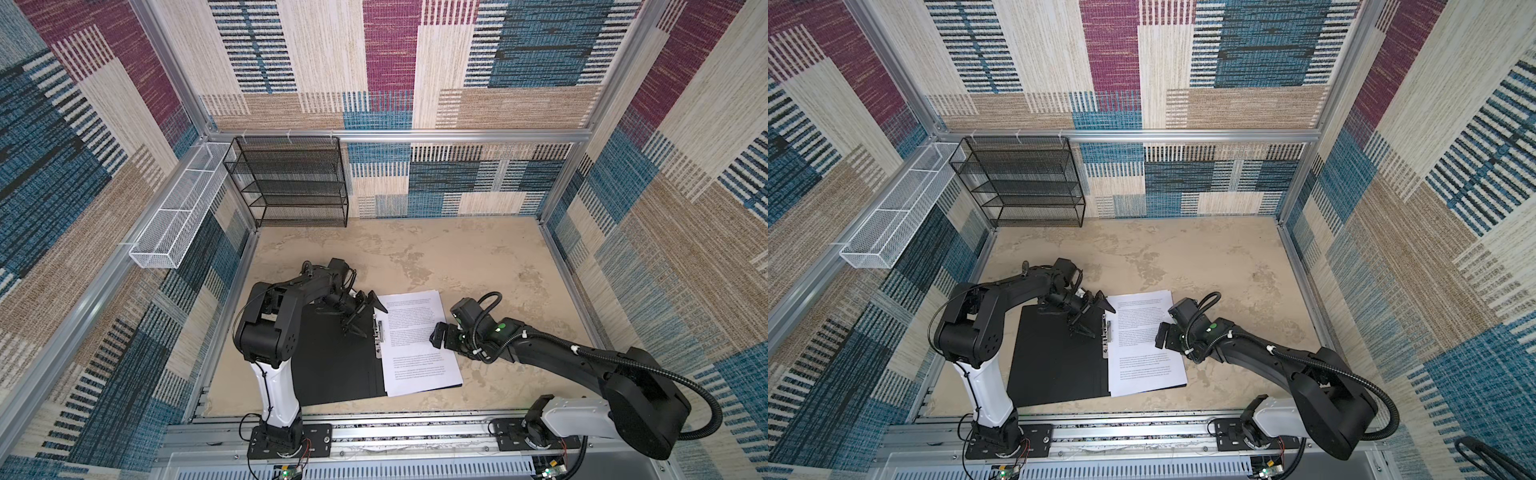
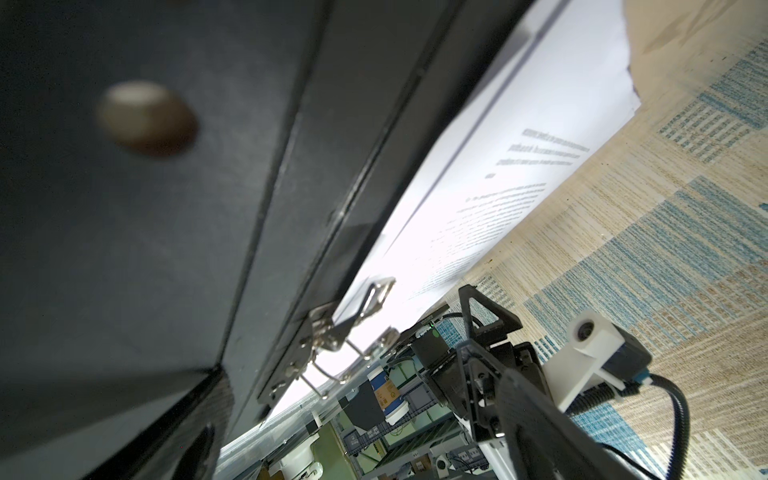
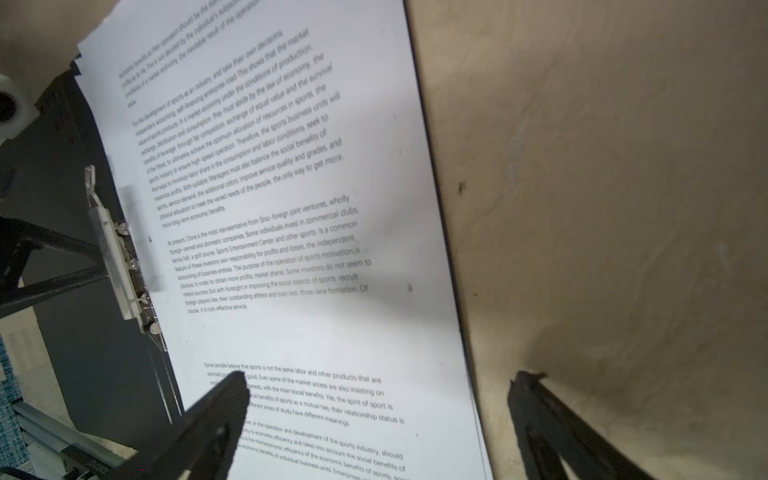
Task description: Put the files into the folder
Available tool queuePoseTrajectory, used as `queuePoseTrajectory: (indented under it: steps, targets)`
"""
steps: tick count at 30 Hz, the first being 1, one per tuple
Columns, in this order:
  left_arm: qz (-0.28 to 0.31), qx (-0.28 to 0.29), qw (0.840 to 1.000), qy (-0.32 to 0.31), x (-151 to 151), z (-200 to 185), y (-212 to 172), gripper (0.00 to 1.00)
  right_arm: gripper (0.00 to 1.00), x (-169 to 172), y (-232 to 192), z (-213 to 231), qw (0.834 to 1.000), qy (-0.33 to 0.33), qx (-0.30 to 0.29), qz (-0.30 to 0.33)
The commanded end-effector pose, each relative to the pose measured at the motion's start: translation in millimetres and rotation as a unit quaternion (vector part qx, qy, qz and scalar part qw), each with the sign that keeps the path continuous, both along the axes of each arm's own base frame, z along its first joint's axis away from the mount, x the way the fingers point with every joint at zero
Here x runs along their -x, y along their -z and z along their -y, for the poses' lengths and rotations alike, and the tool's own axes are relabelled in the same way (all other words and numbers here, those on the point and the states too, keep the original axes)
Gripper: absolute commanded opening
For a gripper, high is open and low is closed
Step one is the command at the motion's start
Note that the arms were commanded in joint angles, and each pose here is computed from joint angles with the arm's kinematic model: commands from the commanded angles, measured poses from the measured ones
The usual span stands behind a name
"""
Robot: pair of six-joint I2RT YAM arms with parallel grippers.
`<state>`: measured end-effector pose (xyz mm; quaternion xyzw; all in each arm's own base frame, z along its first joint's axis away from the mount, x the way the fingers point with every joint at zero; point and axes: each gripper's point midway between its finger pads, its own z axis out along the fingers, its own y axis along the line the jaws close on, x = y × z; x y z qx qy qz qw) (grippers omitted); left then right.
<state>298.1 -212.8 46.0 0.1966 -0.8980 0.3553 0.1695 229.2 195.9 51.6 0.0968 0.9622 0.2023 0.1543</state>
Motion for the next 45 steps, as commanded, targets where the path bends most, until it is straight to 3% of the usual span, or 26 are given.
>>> queuePoseTrajectory:
  steps: [1, 19, 26, 31, 39, 45]
  targets:
    - [0.051, -0.054, 0.997, 0.002, -20, -5, 20, 0.99, 1.0, -17, -7, -2, 1.0, -0.014, -0.01, 0.025]
    - [0.071, -0.004, 0.996, -0.043, -87, 52, 14, 0.99, 1.0, -118, -23, 33, 0.996, 0.01, 0.003, 0.084]
    - [0.141, 0.004, 0.99, -0.018, -93, 52, -42, 0.99, 1.0, -138, -41, 45, 0.994, 0.031, 0.035, 0.104]
    - [0.162, -0.004, 0.987, -0.008, -77, 43, -64, 0.99, 1.0, -138, -44, 40, 0.994, 0.018, 0.029, 0.105]
    - [0.146, -0.011, 0.989, 0.011, -34, 27, -49, 0.99, 1.0, -103, -35, 4, 0.996, -0.035, -0.025, 0.08]
    - [0.12, -0.026, 0.992, 0.028, -16, 19, -20, 1.0, 1.0, -77, -17, -15, 0.996, -0.058, -0.033, 0.056]
